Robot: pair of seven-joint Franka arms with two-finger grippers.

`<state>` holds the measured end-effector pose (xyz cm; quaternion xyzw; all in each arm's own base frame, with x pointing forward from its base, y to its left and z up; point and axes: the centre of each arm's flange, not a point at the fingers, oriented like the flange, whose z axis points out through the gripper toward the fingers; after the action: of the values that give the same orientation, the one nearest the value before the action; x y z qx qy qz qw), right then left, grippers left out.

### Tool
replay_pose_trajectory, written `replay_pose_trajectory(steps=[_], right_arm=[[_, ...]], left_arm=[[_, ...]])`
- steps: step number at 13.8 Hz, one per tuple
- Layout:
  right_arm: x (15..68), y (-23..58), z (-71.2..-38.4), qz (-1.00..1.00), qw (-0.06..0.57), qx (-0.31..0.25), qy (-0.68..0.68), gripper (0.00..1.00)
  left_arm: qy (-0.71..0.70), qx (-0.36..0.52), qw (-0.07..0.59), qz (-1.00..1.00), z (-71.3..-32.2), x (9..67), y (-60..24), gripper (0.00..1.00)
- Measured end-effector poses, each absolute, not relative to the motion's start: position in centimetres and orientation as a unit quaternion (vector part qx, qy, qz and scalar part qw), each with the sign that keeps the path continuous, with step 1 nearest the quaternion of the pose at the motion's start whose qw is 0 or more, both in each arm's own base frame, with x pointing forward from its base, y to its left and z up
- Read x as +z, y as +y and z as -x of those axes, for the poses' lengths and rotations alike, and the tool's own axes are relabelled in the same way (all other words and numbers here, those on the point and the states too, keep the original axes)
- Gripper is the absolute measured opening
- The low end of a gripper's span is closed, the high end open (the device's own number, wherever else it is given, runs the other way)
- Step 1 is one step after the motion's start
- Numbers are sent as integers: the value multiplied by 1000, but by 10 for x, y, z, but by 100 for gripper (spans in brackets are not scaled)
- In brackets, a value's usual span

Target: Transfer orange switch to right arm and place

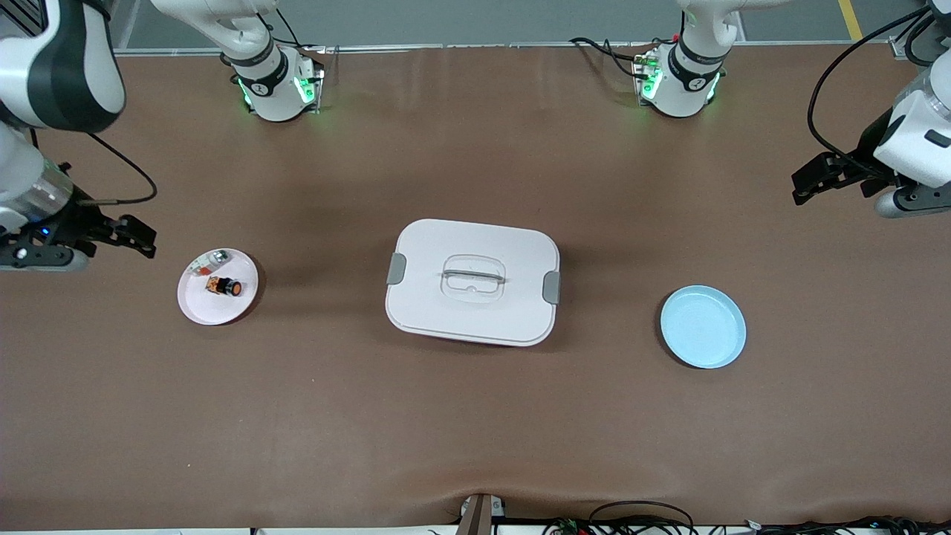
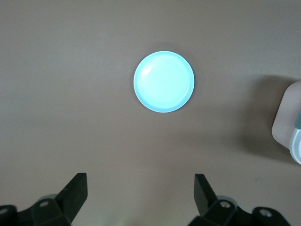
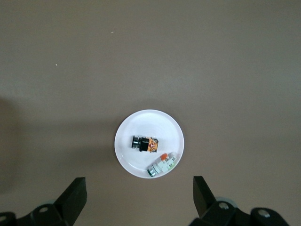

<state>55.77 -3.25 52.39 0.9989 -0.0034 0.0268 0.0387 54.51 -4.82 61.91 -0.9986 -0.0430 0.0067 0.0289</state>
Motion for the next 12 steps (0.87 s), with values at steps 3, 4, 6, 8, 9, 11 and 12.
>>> replay_pose_trajectory(steps=[3,4,6,8,9,11,12], right_arm=[[559,-35,-549,-999,32,17,-10,100],[573,-34,-546,-1000,24,12,-13,100],[599,-34,-541,-1000,18,3,-16,100],[616,-34,-536,-1000,17,-5,-17,100],[622,-34,-534,-1000,17,-5,-17,100],[635,-34,-526,-1000,16,0,-17,100],[641,-34,-520,-1000,15,0,-17,100]], left_arm=[[-43,7,29,999,-545,619,-48,100],[-43,7,29,999,-545,619,-48,100],[-43,7,29,999,-545,619,-48,100],[-43,7,29,999,-545,619,-48,100],[-43,7,29,999,-545,619,-49,100],[-43,7,29,999,-545,619,-49,100],[-42,7,29,999,-545,619,-49,100]])
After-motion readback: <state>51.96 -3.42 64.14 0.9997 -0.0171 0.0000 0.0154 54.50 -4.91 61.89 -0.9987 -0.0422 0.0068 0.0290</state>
